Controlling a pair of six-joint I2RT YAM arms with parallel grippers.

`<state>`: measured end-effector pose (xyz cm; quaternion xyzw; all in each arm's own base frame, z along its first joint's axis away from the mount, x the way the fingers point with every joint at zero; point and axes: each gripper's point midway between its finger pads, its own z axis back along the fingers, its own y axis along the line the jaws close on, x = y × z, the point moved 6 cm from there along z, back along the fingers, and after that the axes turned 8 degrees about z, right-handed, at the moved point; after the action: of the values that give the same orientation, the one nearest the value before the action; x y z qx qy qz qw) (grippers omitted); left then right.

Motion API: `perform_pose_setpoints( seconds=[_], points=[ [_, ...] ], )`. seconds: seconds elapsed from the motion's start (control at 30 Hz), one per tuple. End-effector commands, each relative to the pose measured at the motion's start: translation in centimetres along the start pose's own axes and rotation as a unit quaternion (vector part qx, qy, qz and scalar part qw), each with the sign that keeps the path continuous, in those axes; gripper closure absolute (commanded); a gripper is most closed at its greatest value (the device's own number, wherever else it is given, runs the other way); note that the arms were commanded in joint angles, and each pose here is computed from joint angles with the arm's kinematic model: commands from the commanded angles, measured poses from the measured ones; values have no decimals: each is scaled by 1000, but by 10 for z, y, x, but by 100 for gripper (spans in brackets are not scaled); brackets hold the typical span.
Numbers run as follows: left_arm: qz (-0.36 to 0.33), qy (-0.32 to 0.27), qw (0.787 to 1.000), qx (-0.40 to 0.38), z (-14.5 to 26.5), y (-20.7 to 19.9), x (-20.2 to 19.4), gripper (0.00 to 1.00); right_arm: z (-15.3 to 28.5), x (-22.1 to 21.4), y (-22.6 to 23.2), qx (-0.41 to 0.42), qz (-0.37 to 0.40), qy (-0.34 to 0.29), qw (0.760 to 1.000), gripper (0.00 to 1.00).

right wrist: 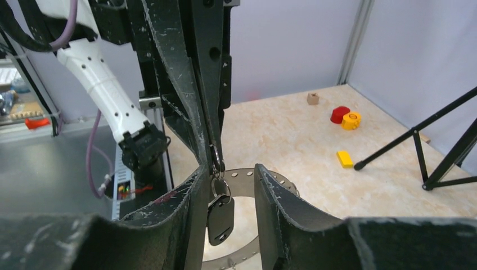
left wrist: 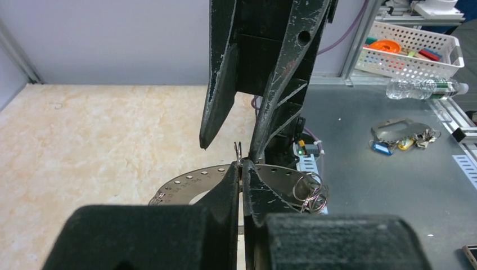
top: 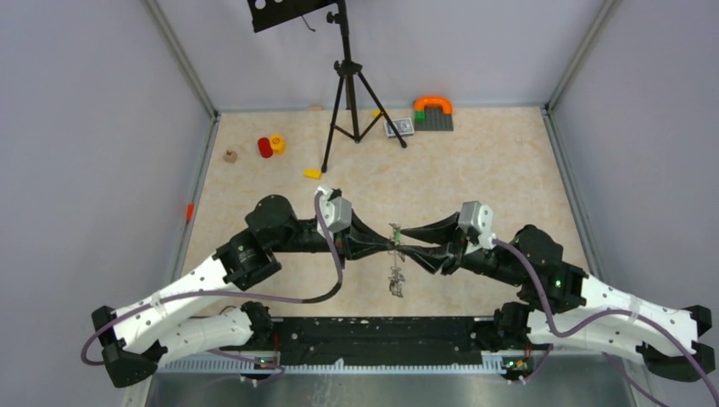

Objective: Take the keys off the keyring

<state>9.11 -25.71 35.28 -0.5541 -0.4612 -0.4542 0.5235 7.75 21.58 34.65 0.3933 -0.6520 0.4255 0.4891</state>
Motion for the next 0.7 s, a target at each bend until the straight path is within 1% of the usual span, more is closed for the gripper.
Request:
perform_pose_setpoints(
  seconds=[0.0,0.17,0.33,0.67],
  points=[
    [-42,-80,995,-32,6,-16,31,100,1,28,-1,-7,-23,-79,997,66],
    [-51,-119,990,-51,11,-24,37,100,6,38,5,14,-35,-124,992,67],
    [-53,-128,989,-61,14,-29,40,100,6,45,9,30,-43,-143,988,67],
    [-55,-132,987,-70,15,-32,41,100,-6,41,17,65,-51,-138,987,67]
  ],
)
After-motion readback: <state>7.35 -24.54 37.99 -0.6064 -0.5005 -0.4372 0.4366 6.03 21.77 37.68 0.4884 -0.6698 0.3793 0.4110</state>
